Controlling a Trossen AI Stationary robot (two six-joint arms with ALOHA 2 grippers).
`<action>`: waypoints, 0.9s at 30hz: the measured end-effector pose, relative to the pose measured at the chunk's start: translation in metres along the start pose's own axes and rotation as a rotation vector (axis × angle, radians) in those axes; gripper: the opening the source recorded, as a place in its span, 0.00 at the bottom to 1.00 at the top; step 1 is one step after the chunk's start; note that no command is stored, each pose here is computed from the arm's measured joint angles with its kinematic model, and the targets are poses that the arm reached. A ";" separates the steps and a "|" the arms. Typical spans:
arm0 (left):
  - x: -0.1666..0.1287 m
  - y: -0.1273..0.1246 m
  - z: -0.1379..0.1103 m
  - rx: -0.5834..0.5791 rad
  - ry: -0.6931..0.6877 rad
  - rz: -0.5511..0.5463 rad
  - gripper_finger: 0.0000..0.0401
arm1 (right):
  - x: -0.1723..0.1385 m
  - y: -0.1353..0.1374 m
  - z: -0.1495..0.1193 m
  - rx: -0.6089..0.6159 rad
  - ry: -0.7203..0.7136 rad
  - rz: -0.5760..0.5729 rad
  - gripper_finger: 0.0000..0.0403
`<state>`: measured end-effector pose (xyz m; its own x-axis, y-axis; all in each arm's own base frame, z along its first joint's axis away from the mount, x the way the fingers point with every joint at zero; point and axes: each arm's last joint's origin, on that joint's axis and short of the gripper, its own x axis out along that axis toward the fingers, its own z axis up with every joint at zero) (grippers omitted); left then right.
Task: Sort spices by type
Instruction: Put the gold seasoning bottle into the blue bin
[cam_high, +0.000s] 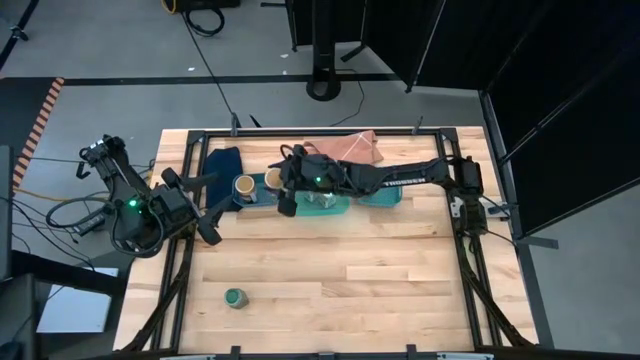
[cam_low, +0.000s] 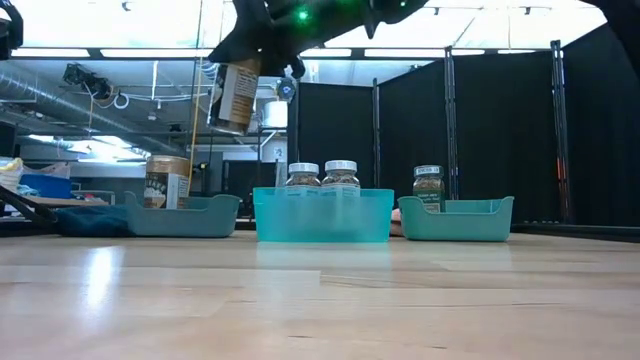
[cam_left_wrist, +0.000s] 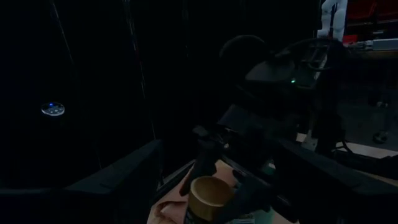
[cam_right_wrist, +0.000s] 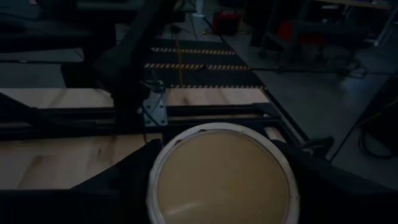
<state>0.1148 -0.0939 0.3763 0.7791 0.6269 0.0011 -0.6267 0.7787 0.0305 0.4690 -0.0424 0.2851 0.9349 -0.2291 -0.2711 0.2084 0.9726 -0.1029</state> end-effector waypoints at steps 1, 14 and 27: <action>0.000 0.000 0.000 0.000 0.000 0.000 0.77 | 0.001 -0.003 0.000 0.002 0.002 -0.005 0.70; 0.000 0.000 0.000 -0.001 0.000 0.000 0.77 | 0.003 -0.023 -0.002 0.015 0.000 -0.009 0.70; 0.000 -0.001 0.000 -0.001 0.000 0.000 0.77 | 0.040 -0.018 -0.020 0.013 0.006 -0.006 0.71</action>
<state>0.1155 -0.0946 0.3760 0.7789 0.6271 0.0011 -0.6269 0.7786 0.0291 0.4965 -0.0698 0.2568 0.9321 -0.2347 -0.2760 0.2174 0.9717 -0.0921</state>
